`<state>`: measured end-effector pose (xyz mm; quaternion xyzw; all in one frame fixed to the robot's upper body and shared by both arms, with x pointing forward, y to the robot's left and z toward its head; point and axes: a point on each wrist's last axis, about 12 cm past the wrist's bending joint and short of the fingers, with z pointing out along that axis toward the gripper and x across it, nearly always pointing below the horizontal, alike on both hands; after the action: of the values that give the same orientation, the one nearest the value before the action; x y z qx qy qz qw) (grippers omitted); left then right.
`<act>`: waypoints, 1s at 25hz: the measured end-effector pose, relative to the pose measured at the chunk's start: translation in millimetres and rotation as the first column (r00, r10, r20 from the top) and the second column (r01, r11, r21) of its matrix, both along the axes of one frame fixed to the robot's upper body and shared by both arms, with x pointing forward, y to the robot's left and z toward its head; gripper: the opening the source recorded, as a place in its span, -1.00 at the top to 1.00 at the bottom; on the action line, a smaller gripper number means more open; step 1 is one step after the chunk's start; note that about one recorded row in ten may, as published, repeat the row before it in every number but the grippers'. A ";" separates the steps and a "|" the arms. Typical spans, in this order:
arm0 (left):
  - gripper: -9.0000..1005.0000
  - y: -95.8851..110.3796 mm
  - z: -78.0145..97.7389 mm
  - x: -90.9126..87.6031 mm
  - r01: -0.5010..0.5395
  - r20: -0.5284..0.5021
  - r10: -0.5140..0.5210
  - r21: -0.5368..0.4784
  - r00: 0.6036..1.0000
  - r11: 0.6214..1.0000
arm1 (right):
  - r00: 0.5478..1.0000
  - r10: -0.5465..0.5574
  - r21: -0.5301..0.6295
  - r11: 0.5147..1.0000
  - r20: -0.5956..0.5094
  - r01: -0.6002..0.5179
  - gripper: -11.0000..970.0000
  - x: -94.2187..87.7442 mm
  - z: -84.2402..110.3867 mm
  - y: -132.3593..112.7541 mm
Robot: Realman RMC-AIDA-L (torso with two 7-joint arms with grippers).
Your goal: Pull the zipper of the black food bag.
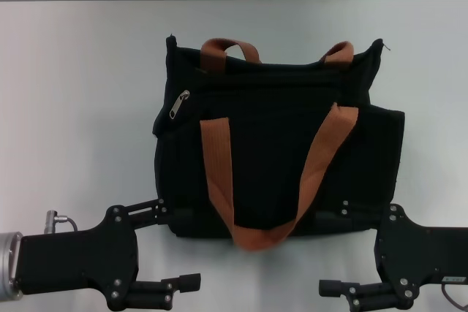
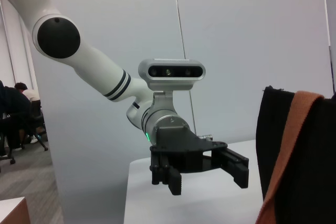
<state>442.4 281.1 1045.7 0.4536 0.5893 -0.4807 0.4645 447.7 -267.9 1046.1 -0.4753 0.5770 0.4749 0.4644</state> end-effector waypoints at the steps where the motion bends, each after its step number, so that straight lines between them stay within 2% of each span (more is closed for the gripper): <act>1: -0.66 -0.1 -0.3 0.0 -0.001 -0.002 0.001 0.001 1.000 1.000 | 1.000 -0.001 0.002 1.000 0.000 0.001 -0.69 0.6 0.0 0.6; 13: -0.66 -0.8 -2.4 -2.1 -0.043 -0.025 0.042 -0.022 0.999 0.999 | 1.000 0.010 0.017 1.000 0.026 -0.010 -0.69 7.2 2.7 7.0; 25: -0.66 -2.5 3.1 1.6 -0.016 0.003 0.016 -0.038 1.000 0.999 | 1.000 -0.003 0.013 1.000 0.024 0.003 -0.69 8.9 -0.2 10.9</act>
<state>444.0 278.6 1048.8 0.4410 0.5829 -0.4873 0.4778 456.5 -257.0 1045.9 -0.4772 0.5688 0.4721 0.4752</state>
